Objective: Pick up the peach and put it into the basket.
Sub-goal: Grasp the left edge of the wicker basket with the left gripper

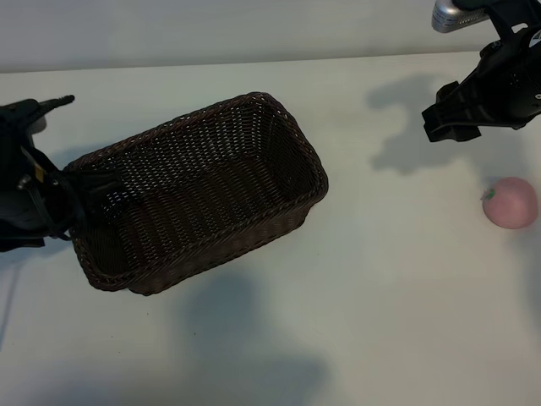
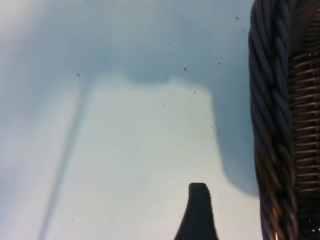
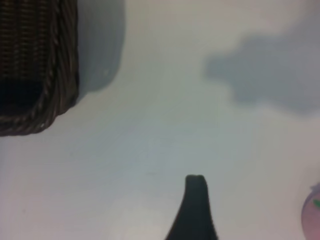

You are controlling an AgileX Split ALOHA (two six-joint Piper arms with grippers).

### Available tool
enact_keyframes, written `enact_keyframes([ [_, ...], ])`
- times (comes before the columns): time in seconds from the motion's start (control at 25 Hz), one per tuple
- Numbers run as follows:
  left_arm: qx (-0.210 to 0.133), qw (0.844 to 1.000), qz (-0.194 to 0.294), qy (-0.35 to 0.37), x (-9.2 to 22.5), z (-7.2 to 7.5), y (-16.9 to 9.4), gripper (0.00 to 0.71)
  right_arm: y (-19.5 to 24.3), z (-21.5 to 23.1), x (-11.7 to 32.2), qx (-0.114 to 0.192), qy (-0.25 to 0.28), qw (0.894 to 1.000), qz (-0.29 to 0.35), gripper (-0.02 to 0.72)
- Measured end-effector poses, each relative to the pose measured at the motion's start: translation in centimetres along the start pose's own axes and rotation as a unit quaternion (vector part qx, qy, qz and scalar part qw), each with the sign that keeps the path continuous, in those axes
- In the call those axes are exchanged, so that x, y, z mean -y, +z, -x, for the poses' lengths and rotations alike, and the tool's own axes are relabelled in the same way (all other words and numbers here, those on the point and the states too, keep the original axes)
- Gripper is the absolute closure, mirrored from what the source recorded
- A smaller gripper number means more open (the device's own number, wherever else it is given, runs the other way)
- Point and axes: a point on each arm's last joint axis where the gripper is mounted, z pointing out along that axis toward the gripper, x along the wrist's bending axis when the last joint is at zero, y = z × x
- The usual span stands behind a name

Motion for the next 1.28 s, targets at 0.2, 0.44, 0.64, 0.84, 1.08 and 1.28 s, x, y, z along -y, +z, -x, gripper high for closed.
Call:
enact_keyframes([
  [0.2, 0.006, 1.0, -0.016, -0.005, -0.1, 0.8, 1.8, 0.118, 0.0, 0.0, 0.0, 0.0, 0.001, 1.0, -0.001, 0.117],
  [0.44, -0.001, 0.999, -0.04, -0.007, 0.0, 1.4, 3.9, 0.118, 0.0, 0.0, 0.0, -0.001, 0.001, 1.0, -0.002, 0.117],
  [0.64, 0.007, 0.998, -0.042, -0.04, -0.7, 0.8, 4.6, 0.118, 0.0, 0.0, 0.0, -0.001, 0.001, 1.0, -0.002, 0.117],
  [0.84, 0.015, 0.997, -0.043, -0.056, -1.3, 0.0, 4.8, 0.118, 0.0, 0.0, 0.1, -0.001, 0.0, 1.0, -0.003, 0.117],
  [1.08, 0.022, 0.997, -0.043, -0.057, -1.4, 0.0, 5.2, 0.118, 0.0, 0.0, 0.1, -0.001, 0.0, 1.0, -0.003, 0.117],
  [1.28, 0.016, 0.996, -0.066, -0.052, -1.2, 0.3, 6.7, 0.118, 0.0, 0.0, 0.1, -0.001, 0.0, 1.0, -0.004, 0.117],
])
